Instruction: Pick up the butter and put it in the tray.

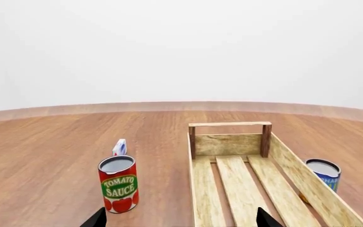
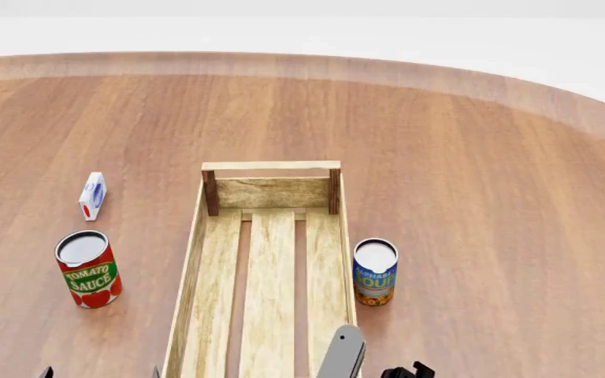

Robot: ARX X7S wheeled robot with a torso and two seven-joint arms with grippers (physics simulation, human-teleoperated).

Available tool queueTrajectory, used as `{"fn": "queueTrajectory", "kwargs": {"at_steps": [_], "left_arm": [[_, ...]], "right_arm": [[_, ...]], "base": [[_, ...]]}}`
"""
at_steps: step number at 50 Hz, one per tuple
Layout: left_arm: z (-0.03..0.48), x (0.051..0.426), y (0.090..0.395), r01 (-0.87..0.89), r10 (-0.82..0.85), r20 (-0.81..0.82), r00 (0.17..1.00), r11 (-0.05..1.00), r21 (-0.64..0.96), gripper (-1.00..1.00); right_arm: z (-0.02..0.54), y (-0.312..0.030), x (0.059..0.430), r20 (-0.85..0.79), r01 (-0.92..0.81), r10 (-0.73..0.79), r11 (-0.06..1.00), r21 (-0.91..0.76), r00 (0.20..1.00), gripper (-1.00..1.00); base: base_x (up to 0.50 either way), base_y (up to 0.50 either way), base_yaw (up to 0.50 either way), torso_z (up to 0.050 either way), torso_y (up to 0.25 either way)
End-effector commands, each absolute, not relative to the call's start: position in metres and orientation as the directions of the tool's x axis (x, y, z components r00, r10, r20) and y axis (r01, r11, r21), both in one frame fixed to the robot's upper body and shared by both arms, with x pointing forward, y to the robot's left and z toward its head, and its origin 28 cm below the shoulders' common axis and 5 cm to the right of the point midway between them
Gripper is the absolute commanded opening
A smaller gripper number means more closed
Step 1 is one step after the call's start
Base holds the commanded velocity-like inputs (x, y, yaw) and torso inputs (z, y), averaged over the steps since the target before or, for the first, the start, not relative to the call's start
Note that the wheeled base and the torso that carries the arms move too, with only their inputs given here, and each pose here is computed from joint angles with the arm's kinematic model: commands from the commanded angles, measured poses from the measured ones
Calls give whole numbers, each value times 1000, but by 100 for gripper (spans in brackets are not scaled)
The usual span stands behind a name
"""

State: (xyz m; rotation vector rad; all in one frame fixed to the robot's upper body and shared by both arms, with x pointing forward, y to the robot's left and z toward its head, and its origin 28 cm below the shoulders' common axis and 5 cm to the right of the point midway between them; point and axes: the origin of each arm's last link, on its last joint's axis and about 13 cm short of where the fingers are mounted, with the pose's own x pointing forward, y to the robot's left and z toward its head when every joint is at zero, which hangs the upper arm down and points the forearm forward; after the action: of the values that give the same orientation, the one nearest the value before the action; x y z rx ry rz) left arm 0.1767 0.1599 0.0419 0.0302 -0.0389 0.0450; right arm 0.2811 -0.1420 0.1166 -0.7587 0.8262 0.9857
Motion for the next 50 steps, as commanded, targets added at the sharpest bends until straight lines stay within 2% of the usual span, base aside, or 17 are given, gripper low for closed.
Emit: {"fn": "queueTrajectory", "kwargs": {"at_steps": [1, 27, 41, 42, 50], "left_arm": [[42, 175, 161, -43, 42, 38, 998, 999, 33, 100], [46, 167, 161, -27, 25, 45, 999, 999, 41, 100], [47, 165, 160, -22, 20, 46, 999, 999, 45, 100], [46, 165, 160, -22, 20, 45, 999, 999, 44, 100], [46, 166, 159, -21, 19, 44, 999, 999, 45, 100]], "right_arm": [[109, -143, 284, -861, -914, 402, 375, -157, 313, 100], [64, -143, 292, -871, -915, 423, 397, -70, 250, 100], [59, -145, 289, -866, -916, 436, 398, -58, 245, 100], [58, -145, 289, -861, -913, 439, 403, -68, 257, -100], [61, -145, 289, -858, -909, 444, 412, -59, 257, -100]], "base": [[0, 0, 0, 0, 0], [0, 0, 0, 0, 0], [0, 0, 0, 0, 0], [0, 0, 0, 0, 0], [0, 0, 0, 0, 0]]}}
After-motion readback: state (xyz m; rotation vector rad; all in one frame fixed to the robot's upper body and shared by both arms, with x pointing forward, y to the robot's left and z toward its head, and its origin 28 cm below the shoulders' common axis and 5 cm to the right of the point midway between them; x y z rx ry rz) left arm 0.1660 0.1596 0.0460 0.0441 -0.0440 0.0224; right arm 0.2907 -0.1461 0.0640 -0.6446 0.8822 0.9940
